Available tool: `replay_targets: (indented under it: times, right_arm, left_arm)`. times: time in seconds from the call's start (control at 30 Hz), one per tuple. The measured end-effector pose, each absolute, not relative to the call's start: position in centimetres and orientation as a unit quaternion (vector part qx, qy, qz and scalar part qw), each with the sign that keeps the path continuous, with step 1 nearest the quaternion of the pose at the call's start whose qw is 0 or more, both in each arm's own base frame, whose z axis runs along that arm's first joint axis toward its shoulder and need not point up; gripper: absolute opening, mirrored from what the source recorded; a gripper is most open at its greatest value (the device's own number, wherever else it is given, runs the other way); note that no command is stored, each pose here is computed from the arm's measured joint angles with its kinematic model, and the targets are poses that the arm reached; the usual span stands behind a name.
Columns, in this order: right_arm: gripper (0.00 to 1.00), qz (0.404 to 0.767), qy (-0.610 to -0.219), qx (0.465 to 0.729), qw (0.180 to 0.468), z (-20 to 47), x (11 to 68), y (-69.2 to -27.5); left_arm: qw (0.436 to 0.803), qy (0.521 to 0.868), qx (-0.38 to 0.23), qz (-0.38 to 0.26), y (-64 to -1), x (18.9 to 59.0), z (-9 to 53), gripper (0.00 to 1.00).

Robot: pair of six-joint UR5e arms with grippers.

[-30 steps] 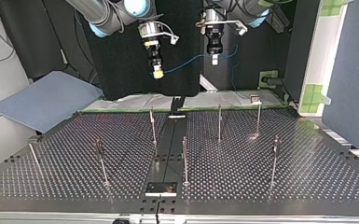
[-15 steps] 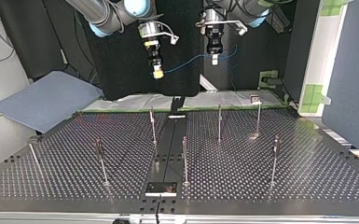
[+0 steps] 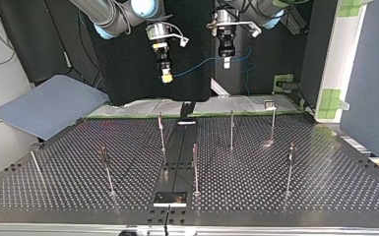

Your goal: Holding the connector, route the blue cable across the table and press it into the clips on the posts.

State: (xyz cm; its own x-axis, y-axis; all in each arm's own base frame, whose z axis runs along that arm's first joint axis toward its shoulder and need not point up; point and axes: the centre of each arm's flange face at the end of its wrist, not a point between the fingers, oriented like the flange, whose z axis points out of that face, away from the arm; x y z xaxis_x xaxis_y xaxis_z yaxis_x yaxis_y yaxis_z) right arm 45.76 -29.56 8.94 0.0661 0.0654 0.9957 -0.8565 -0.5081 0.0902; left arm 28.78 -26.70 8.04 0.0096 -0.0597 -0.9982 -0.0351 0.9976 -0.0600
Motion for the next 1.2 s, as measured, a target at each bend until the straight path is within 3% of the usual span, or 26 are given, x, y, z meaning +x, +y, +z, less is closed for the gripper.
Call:
replay_targets:
  times: [0.87, 1.2]
  right_arm:
    - [0.00, 0.604, -0.317, 0.624, 0.381, 8.9, 45.8, -29.5]
    - [0.00, 0.576, -0.309, 0.665, 0.361, 5.4, 46.6, -27.3]
  left_arm:
    - [0.710, 0.704, -0.034, -0.008, -26.7, 28.8, 8.0, 0.00]
    - [0.710, 0.704, -0.034, -0.008, -26.7, 28.8, 8.0, 0.00]
